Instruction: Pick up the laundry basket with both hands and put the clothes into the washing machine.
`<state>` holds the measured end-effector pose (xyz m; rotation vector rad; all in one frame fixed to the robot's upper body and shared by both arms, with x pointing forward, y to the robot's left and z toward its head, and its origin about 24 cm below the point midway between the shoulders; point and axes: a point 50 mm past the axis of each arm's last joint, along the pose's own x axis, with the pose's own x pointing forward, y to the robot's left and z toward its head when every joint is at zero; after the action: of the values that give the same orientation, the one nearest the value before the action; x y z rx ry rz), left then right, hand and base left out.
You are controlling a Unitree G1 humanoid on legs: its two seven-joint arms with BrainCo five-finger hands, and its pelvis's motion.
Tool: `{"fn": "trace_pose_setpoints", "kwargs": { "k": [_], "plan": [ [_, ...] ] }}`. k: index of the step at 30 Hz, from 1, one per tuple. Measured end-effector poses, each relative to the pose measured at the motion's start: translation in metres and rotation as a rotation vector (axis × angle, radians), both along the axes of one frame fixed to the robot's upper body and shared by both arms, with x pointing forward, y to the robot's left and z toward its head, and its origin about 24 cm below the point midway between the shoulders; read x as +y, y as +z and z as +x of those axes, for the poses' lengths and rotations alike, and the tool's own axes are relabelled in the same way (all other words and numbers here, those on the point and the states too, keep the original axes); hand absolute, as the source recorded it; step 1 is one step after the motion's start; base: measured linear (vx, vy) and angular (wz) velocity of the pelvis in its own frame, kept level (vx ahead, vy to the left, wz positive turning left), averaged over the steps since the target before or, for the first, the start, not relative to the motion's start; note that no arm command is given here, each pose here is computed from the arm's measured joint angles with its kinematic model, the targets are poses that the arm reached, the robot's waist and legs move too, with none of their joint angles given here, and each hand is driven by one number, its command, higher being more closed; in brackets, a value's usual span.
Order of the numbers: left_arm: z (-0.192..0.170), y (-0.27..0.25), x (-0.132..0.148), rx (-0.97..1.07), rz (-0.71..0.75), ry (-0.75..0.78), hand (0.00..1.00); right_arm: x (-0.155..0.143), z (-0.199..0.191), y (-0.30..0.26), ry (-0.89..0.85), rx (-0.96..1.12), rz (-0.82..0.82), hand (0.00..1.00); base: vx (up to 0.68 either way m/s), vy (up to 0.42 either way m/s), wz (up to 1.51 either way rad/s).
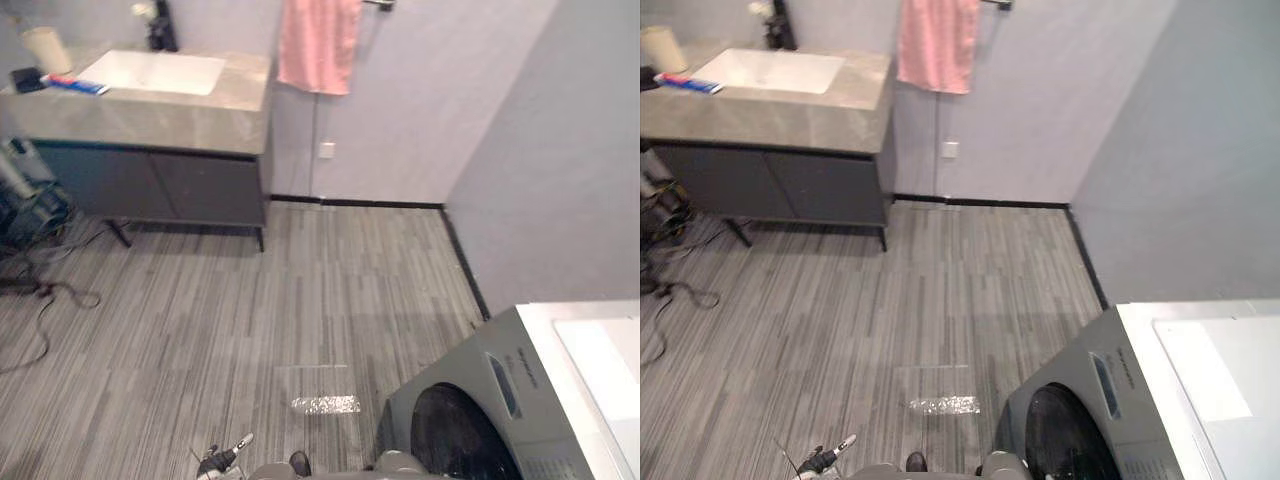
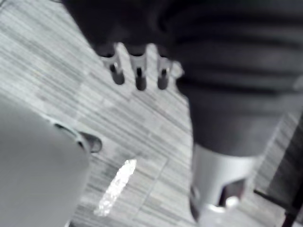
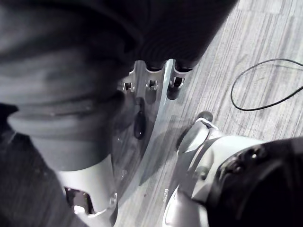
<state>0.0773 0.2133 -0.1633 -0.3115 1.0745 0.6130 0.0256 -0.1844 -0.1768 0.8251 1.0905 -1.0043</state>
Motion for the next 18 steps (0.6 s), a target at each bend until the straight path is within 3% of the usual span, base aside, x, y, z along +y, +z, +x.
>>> {"fn": "trace_pose_setpoints", "kwargs": {
  "k": [7,11,15,16,18],
  "plan": [
    [-0.01,-0.002,-0.007,0.0,-0.023,0.087,0.0,-0.016,0.045,0.007,0.059,-0.112,-0.05,0.0,0.04,0.023,0.17],
    [-0.011,-0.001,-0.002,-0.011,-0.018,0.138,0.0,-0.015,0.049,0.008,0.033,-0.129,-0.051,0.0,-0.03,0.027,-0.15],
    [-0.028,-0.004,-0.011,0.029,-0.006,0.126,0.0,-0.024,0.047,0.008,0.071,-0.12,-0.075,0.0,0.01,0.195,-0.22],
    [-0.027,-0.004,-0.017,0.032,-0.01,0.097,0.0,-0.033,0.039,0.009,0.074,-0.092,-0.095,0.0,0.1,0.378,0.3],
    [-0.018,0.0,-0.011,0.001,0.028,0.0,0.0,-0.023,0.026,0.004,0.078,-0.046,-0.058,0.0,0.11,0.305,0.5]
  ]
}}
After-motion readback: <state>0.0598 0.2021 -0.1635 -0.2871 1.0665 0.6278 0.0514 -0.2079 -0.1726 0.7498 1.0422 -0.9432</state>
